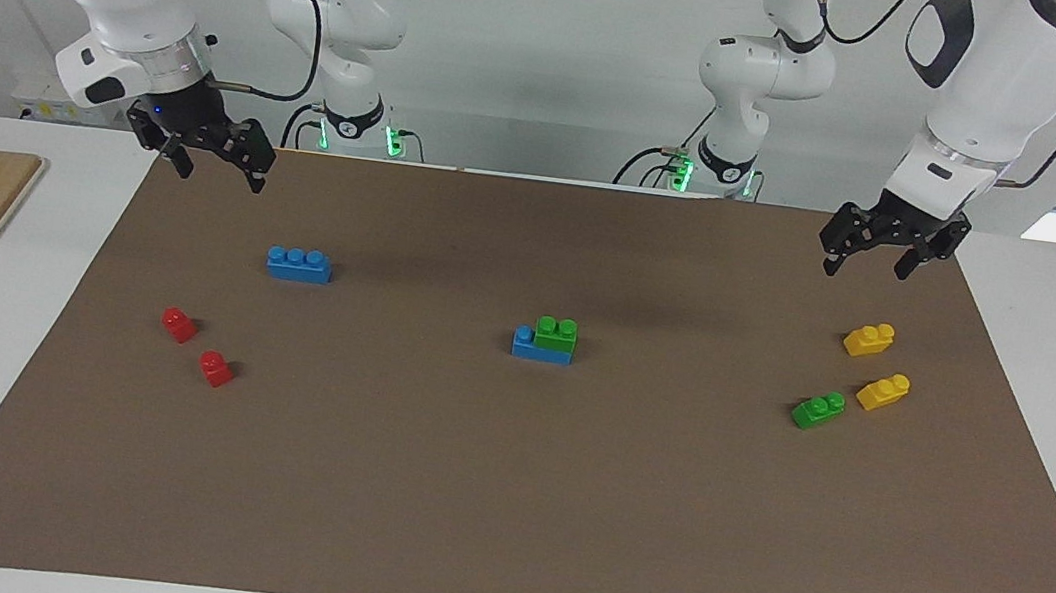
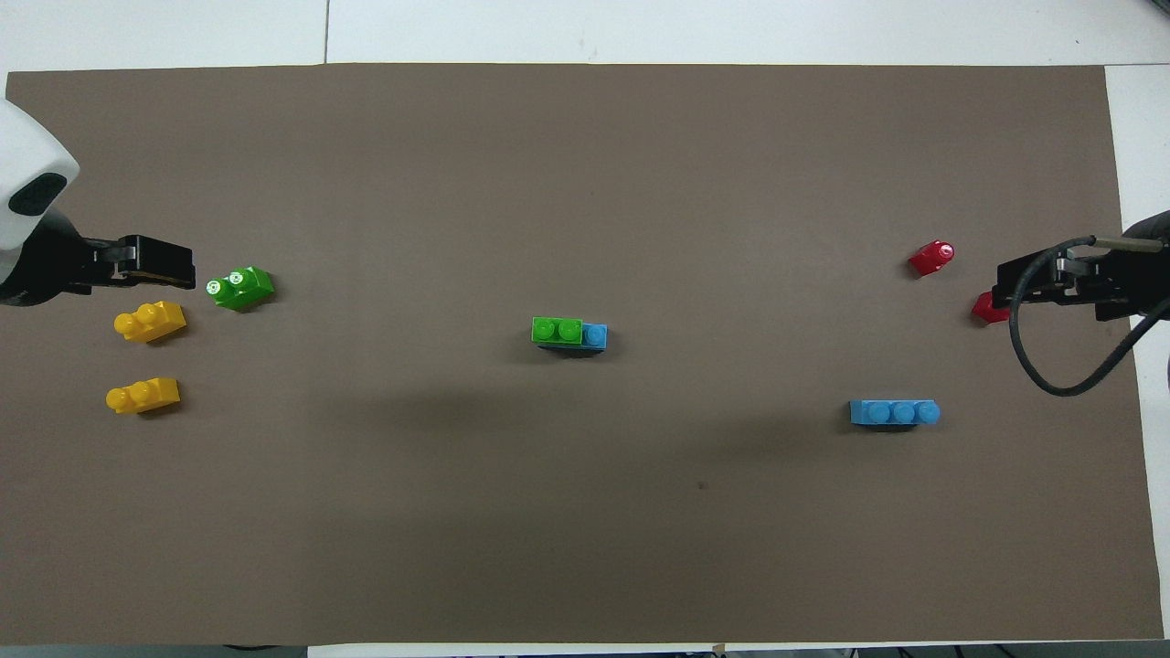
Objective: Remove green block with left arm and hold with right
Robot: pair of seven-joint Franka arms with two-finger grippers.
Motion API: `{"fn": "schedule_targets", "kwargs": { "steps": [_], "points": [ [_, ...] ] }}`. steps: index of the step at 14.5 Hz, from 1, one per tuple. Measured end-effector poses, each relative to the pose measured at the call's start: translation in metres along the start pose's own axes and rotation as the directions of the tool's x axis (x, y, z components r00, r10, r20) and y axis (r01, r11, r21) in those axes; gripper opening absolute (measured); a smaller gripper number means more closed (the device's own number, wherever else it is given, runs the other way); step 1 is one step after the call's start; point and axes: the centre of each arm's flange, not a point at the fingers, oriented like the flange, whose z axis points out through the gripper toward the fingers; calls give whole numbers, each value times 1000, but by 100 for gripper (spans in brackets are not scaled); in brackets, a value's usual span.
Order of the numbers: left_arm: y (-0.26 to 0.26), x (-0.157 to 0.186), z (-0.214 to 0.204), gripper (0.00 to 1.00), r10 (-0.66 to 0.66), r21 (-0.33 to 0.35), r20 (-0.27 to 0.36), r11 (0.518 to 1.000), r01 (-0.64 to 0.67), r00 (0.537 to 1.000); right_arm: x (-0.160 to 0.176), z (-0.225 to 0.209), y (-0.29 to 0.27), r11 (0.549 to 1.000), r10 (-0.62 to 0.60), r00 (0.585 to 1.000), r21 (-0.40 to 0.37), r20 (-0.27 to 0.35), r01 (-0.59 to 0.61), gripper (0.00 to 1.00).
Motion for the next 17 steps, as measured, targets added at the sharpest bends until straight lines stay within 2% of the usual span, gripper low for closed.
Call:
{"fn": "schedule_targets", "kwargs": {
  "steps": [3, 7, 10, 12, 14, 17],
  "points": [
    [0, -5, -1, 100, 0, 2, 23, 1000, 0, 1000, 0, 0, 1, 1000, 1, 1000, 0, -1, -1, 100],
    [1, -14, 9, 100, -51, 10, 69, 999, 50, 996, 4, -4, 0, 1000, 8, 999, 6, -43, -8, 100],
    [9, -21, 18, 100, -146, 14, 88, 989, 145, 985, 5, -4, 0, 997, 78, 996, 9, -45, -78, 100],
    [15, -23, 21, 100, -227, -15, 101, 973, 230, 969, 4, -4, -2, 986, 164, 985, 13, -43, -164, 100],
    [22, -24, 23, 100, -338, -39, 120, 938, 344, 934, 4, -3, -7, 958, 286, 957, 17, -39, -286, 100],
    [52, -25, 29, 100, -518, -40, 128, 850, 526, 846, 0, -3, -27, 868, 496, 868, 45, -17, -494, 100]
  ]
}}
